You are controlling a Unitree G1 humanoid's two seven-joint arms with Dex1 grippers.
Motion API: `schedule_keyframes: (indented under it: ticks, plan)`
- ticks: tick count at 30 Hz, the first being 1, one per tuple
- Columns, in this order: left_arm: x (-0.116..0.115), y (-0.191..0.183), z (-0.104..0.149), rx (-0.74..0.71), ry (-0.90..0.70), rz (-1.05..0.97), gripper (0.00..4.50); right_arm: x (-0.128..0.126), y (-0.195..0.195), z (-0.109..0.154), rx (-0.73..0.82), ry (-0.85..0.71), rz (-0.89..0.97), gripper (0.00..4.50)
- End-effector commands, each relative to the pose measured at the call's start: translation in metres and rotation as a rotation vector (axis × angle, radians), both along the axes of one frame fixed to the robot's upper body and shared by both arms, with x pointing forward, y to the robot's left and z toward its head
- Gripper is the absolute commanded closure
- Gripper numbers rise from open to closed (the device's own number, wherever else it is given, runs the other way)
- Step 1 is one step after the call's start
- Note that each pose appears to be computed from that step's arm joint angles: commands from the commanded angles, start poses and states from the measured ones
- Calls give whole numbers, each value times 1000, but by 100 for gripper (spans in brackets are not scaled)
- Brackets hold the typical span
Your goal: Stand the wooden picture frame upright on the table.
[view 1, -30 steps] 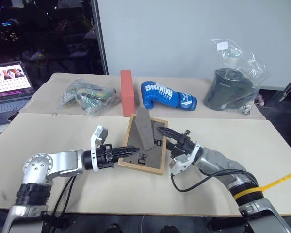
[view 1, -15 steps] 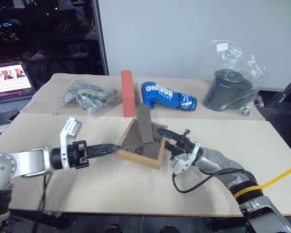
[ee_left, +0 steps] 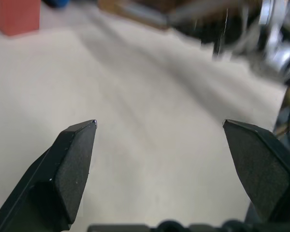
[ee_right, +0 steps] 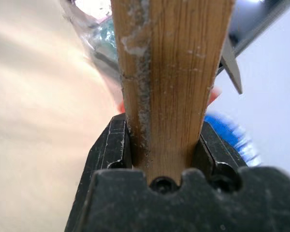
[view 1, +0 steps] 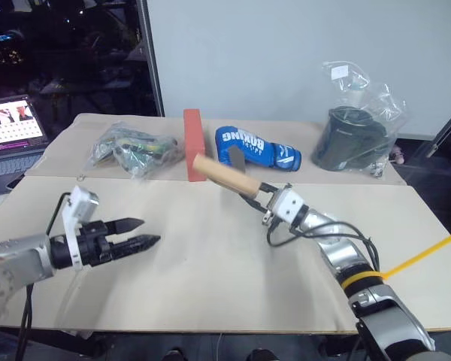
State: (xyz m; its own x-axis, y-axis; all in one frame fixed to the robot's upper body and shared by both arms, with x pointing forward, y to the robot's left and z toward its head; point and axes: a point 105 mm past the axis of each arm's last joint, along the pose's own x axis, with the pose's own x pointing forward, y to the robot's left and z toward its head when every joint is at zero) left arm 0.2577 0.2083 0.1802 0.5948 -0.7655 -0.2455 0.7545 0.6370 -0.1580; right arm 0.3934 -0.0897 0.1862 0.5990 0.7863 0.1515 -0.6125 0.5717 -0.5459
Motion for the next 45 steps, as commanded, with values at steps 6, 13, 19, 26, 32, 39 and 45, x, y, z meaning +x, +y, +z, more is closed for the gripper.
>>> schedule_keyframes:
  ticks: [6,13,19,26,32,39,45]
  plan:
    - [26,7,23,25,-225,127,0,26,-33,-19,221,563,-17,325]
    - [43,11,50,14,-418,182,0,8,-29,-42,297,858,77,325]
    - [42,1,47,9,-414,108,0,-10,-24,-56,319,977,124,325]
    - [41,-2,25,24,-210,15,0,-17,-21,-56,314,959,100,326]
    - [32,-3,16,31,-67,-108,0,-29,-19,-51,364,1012,140,165]
    - [35,-7,11,45,-51,-163,0,-50,-45,-47,341,994,101,46]
    - [44,-9,9,81,-152,-130,0,-93,-89,-63,60,862,53,46]
